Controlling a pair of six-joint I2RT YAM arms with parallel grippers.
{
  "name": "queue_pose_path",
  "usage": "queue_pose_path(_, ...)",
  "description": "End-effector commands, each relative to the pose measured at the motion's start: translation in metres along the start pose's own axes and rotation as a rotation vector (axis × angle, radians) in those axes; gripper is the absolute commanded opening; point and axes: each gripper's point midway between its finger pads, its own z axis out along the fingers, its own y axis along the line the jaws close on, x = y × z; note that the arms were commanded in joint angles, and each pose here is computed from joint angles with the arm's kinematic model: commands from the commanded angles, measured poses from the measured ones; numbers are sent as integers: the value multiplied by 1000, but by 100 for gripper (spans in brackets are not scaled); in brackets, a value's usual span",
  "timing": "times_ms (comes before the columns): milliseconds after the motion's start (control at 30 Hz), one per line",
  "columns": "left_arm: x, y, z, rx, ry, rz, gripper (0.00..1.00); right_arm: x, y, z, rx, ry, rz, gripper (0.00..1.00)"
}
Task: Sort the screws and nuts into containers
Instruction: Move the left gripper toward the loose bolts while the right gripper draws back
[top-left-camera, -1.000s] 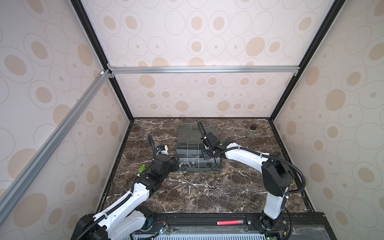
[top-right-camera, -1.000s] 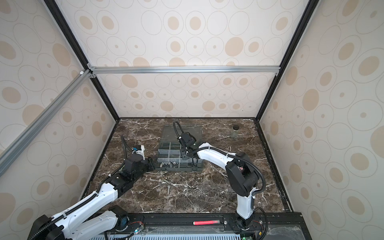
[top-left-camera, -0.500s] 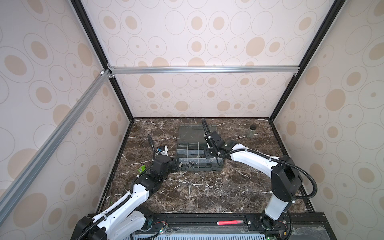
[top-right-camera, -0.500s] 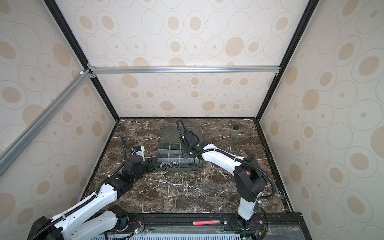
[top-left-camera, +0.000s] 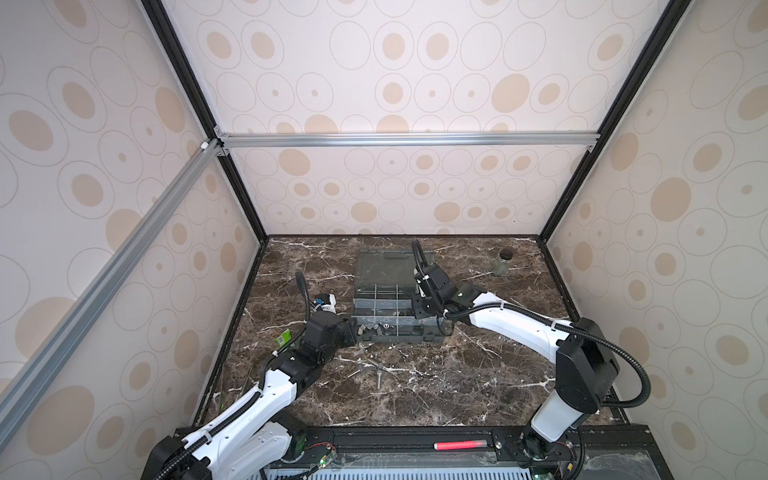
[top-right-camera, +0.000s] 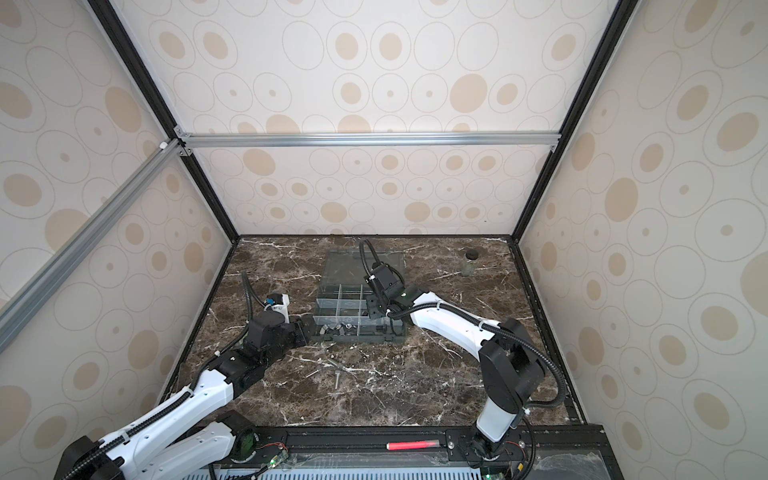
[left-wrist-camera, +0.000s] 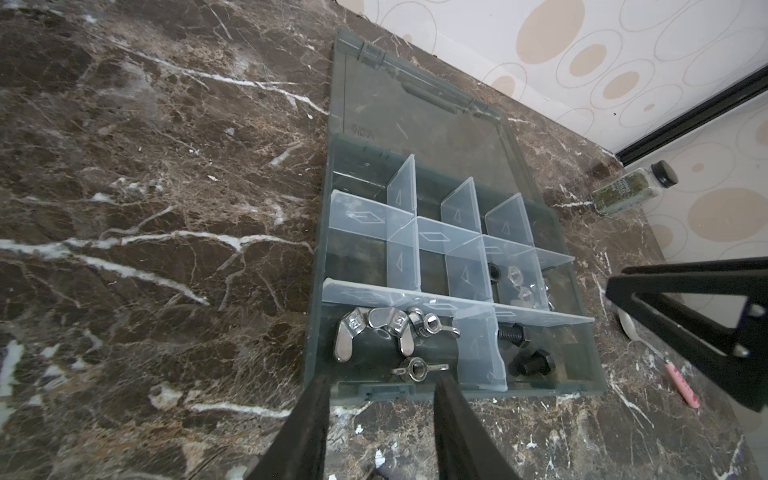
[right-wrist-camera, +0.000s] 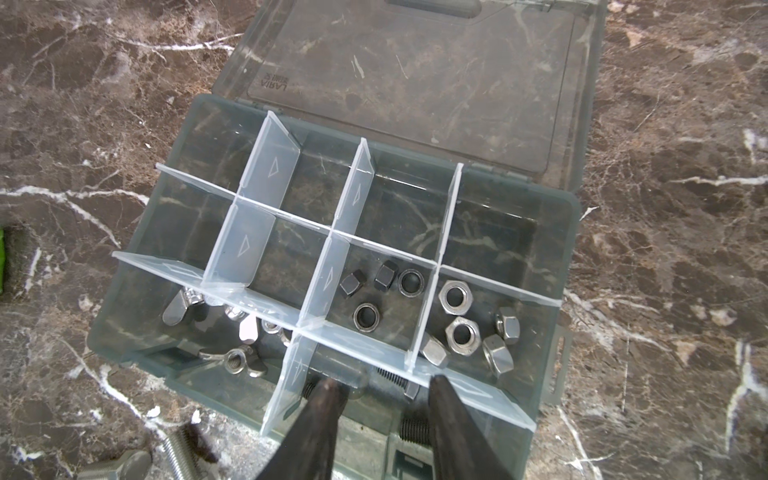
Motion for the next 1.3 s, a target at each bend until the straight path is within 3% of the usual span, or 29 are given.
queue_pose_path(0,5,7,-3,-33,33,33,42,0,-4,-8,-3,-22,39,40)
queue_pose_path(233,21,11,-4,-31,96,49,40,2,-7,-11,2,-31,49,40)
queue_pose_path(433,48,23,-4,-72,231,120,39,8,-10,-10,6,-26,59,40)
queue_pose_path(800,85,9,-5,30,359,106,46,12,-17,-14,22,-38,69,40)
queue_pose_path(1267,127,9,0,7,480,165,53,24,-23,-12,33,-35,99,40)
